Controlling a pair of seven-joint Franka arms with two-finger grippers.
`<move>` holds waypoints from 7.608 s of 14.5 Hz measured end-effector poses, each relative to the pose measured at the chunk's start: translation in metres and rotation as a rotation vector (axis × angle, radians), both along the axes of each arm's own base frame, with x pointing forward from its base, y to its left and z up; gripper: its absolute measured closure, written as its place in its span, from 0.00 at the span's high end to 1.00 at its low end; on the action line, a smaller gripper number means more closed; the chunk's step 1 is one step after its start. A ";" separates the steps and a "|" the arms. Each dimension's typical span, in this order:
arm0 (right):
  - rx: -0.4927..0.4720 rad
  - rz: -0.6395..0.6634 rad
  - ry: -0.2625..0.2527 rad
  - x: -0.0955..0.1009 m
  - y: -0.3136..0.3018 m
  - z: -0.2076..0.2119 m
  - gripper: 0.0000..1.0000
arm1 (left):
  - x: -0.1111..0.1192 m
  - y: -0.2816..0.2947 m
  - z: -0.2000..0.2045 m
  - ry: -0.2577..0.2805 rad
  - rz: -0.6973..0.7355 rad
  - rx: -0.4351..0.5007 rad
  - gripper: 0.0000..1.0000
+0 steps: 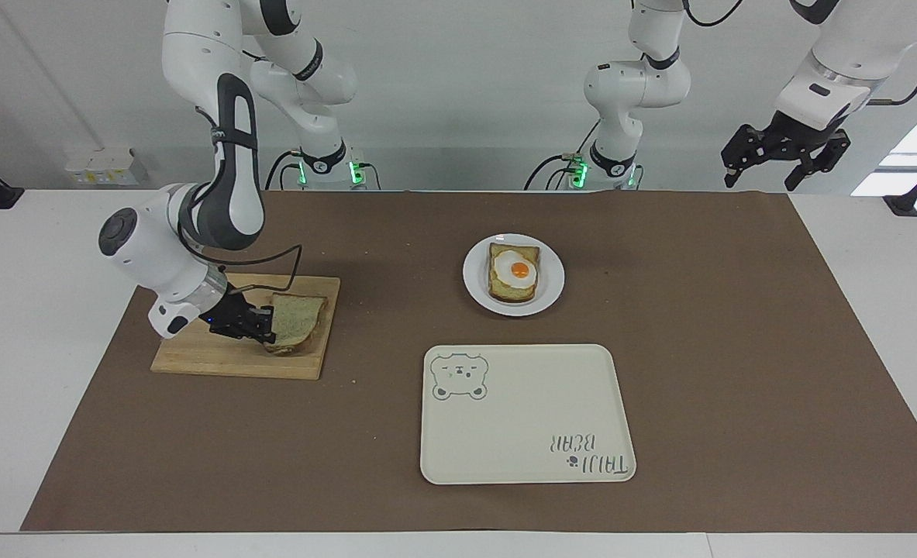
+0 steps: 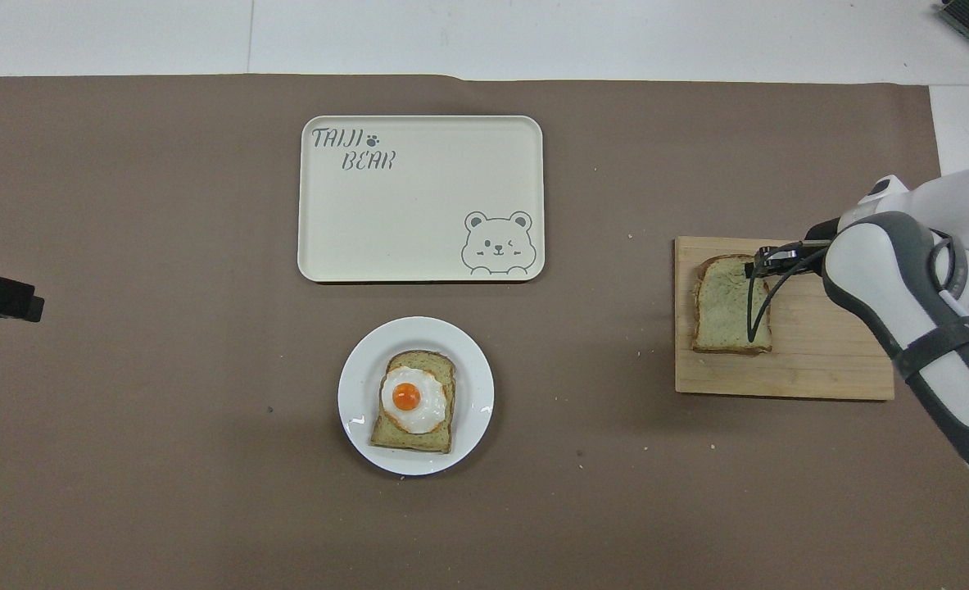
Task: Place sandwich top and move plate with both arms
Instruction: 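Grasp the bread slice with the right gripper and lift it, then carry the bread slice with the right gripper over the egg toast, then lower the bread slice onto the egg and open the right gripper, then withdraw the right gripper while the left gripper reaches the plate rim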
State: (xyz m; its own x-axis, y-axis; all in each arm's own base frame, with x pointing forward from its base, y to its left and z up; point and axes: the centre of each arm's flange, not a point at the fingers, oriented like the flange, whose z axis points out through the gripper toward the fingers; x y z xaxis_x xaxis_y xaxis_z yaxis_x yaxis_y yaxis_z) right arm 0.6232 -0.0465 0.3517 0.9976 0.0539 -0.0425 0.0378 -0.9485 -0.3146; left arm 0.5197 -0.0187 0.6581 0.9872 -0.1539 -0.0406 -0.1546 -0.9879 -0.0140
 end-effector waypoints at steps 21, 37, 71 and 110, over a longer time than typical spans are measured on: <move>-0.019 -0.003 0.219 -0.096 0.334 0.074 0.11 | -0.005 -0.004 -0.006 0.024 -0.004 -0.023 1.00; 0.080 -0.033 0.103 -0.128 0.435 0.039 0.11 | -0.010 -0.004 -0.008 0.030 -0.006 -0.024 1.00; -0.062 0.099 -0.036 -0.103 0.367 0.102 1.00 | -0.013 -0.053 -0.130 0.081 -0.021 -0.240 1.00; -0.340 -0.251 -0.130 -0.098 0.053 0.324 1.00 | -0.101 -0.202 -0.359 0.094 -0.056 -0.337 0.41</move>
State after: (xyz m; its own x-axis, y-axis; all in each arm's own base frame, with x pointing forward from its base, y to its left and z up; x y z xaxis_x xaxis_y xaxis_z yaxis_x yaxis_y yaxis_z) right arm 0.5253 0.0067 0.6761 0.9762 -0.1864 0.1108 -0.1886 -0.9820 0.0091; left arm 0.4189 -0.2203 0.2994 0.9713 -0.2276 -0.0685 -0.1935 -0.9246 0.3280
